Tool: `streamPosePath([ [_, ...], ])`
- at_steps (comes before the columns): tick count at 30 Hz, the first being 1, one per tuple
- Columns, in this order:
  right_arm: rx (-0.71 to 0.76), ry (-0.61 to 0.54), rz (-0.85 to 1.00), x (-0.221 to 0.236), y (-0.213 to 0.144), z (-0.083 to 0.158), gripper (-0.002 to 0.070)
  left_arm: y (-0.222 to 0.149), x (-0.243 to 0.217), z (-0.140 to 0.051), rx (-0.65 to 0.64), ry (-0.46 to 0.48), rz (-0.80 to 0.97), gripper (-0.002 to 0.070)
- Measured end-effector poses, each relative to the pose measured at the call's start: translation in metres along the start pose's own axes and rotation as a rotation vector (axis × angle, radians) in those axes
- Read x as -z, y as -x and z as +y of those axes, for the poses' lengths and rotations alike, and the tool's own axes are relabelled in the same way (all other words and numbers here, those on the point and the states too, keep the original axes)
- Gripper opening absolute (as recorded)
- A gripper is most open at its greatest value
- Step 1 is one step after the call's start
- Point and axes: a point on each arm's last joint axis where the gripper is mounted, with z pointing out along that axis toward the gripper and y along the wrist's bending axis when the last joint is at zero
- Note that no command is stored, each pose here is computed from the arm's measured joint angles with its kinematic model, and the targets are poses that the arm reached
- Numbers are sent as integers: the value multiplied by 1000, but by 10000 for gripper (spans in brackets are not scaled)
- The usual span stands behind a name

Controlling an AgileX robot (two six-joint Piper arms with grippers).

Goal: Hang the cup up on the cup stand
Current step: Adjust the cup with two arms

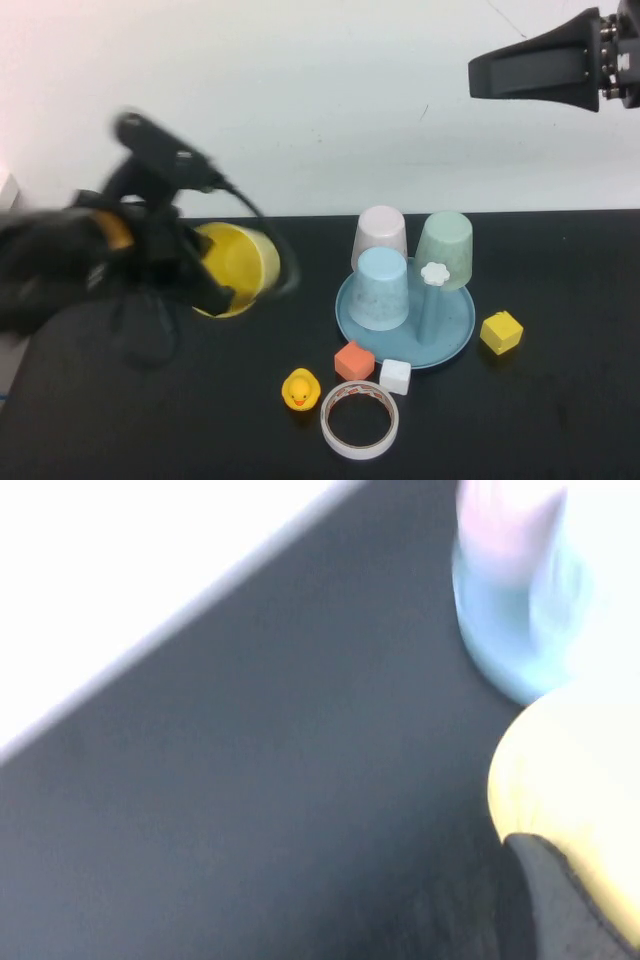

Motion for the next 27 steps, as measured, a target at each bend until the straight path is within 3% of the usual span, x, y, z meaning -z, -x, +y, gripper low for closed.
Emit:
streamPosePath([
  [7,-102,19,9,-5,0,4,73,-31,76,-6,-24,126,-535,6],
  [17,-208,140,46,-39,-2,32,103,-40,89,3,-52,310,-699,5],
  [19,-265,171,38,-49,-2,33,148,-37,92,6,-57,346,-741,5],
  [22,-396,216,9,-67,-4,26,272,-35,95,7,-64,373,-773,5],
  [27,-634,281,-27,-111,-17,4,543,-34,96,7,-94,382,-779,5],
])
